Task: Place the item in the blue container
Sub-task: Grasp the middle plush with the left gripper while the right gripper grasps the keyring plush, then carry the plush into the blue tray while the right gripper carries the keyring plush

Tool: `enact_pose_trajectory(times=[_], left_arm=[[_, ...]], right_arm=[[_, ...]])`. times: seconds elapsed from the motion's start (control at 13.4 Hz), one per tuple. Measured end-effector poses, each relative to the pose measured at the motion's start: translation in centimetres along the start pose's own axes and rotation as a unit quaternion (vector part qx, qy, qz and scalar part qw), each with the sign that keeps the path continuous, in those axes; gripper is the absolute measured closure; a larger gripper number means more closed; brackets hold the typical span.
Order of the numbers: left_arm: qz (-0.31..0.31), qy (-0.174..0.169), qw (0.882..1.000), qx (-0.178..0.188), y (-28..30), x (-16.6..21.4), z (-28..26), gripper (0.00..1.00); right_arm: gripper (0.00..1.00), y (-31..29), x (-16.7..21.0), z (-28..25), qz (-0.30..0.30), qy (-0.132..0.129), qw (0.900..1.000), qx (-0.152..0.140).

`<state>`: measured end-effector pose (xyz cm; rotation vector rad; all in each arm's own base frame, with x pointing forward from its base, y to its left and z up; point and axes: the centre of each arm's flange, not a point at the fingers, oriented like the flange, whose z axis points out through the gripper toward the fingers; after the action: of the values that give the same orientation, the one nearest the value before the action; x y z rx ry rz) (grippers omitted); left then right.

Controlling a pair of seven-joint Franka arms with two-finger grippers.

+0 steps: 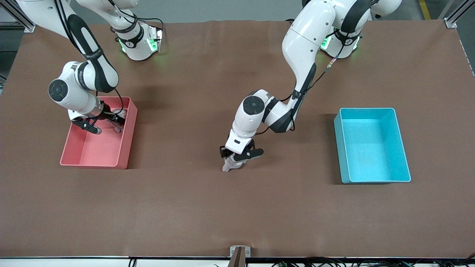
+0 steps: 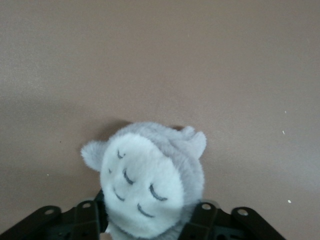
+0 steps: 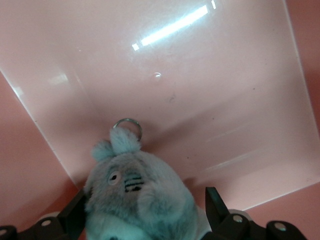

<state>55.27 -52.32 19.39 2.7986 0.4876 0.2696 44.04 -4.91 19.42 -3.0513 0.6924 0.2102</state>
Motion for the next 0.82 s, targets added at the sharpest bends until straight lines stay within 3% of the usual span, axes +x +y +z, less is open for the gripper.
enact_pose_trajectory(times=[0.22,0.52,0.6,0.67,0.82], left_arm=[[-0.002,0.002,1.0,-0.002,0.1,0.2,-0.2,0.7],[-0.006,0.011,1.0,-0.017,1.0,1.3,-1.8,0.75],[-0.008,0.013,1.0,-0.019,1.2,1.8,-2.8,0.75],[-0.012,0.012,1.0,-0.015,1.3,2.5,-4.1,0.75],[-0.025,0.0,1.0,0.009,0.9,4.6,-8.0,0.75]], right_arm=[[0.0,0.0,0.0,0.5,0.0,-0.003,1.0,-0.001],[0.04,0.2,0.0,0.9,0.002,-0.005,1.0,-0.003],[0.14,0.2,0.0,1.0,0.003,-0.006,1.0,-0.003],[0.14,0.2,0.0,1.0,0.003,-0.006,1.0,-0.003],[0.36,0.2,0.0,1.0,0.003,-0.006,1.0,-0.003]])
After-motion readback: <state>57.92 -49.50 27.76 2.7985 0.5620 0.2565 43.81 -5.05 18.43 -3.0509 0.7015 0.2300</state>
